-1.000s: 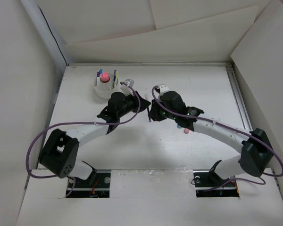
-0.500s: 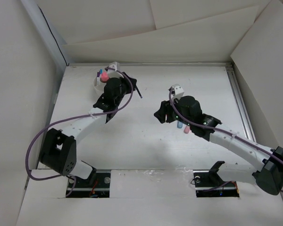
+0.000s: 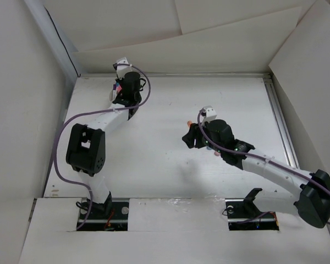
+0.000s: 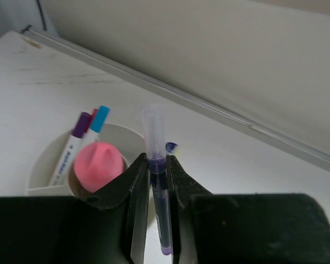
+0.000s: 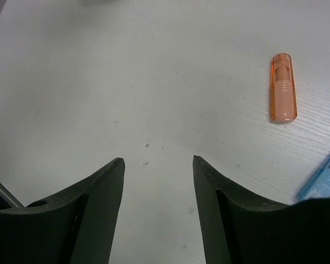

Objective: Sort the stationery into containers
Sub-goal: Place the pen at the corner of the board.

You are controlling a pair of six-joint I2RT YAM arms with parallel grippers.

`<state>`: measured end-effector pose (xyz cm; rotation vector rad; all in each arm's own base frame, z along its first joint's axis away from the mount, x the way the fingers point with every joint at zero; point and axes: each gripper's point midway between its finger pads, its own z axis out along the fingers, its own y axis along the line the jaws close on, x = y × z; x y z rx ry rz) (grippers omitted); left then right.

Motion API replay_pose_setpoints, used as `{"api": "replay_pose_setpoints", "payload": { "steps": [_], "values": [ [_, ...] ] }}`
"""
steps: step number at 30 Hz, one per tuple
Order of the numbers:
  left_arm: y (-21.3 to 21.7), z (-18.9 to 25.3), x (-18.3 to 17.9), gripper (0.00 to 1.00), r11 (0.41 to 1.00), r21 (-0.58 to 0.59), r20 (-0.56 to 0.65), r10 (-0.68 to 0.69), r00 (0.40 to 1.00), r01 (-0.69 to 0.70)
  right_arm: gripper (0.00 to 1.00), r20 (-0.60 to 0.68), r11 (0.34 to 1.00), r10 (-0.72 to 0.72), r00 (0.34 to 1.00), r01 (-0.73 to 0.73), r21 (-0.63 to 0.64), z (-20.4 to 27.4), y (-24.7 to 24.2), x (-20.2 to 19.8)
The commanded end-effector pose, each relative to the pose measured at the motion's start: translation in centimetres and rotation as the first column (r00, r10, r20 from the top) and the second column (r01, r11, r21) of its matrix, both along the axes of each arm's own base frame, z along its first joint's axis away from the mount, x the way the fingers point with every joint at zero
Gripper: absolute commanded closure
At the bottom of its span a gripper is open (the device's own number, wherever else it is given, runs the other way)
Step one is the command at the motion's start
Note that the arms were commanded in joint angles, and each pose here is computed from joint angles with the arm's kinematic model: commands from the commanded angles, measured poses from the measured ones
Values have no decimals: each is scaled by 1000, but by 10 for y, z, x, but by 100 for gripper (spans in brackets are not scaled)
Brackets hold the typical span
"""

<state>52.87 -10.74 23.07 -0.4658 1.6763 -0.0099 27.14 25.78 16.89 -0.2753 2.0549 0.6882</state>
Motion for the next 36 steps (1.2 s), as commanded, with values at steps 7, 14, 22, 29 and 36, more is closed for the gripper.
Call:
{"api": "replay_pose_setpoints", "payload": {
  "steps": [7,14,22,29,36],
  "values": [
    [32,17,22,98,968,218,6,128,992,-127,41,77,995,-37,996,29,92,29,0,11],
    [34,6,30,96,955,263,-6,142,990,-135,41,62,996,-46,997,41,78,22,-2,15],
    [33,-9,29,75,958,251,-16,144,989,-135,41,54,997,-46,997,42,71,17,0,17],
    [30,-10,27,57,967,227,-27,126,992,-117,41,54,996,-55,997,51,71,17,-3,19],
    [18,35,18,57,991,122,54,50,997,-57,57,43,994,-95,995,93,50,8,-11,28]
  ]
}}
